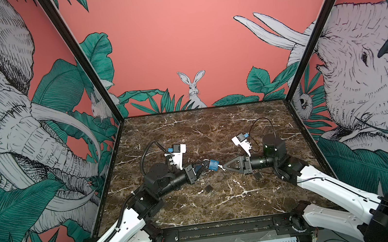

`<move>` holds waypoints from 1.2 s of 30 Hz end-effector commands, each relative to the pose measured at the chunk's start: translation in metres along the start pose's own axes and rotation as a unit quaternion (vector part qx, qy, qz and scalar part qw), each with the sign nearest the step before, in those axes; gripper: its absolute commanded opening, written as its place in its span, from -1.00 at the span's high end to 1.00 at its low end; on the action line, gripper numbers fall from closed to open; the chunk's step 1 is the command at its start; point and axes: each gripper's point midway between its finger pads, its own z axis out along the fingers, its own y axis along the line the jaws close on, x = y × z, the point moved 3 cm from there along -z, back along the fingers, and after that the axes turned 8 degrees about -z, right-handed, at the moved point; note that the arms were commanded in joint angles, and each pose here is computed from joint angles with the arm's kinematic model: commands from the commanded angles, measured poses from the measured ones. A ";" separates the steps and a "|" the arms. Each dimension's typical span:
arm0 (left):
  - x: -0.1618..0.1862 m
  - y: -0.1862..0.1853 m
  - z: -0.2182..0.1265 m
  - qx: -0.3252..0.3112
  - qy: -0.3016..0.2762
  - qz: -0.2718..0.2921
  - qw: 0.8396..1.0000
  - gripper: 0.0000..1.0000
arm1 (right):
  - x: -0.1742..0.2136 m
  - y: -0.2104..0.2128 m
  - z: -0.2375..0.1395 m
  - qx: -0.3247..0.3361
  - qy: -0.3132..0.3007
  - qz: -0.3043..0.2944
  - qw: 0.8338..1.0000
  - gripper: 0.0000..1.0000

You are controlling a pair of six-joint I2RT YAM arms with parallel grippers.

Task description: Lock with the key

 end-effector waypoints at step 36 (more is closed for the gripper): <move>0.013 0.056 0.112 -0.053 0.191 -0.003 0.980 1.00 | 0.037 -0.112 -0.100 0.312 -0.061 0.115 0.941 1.00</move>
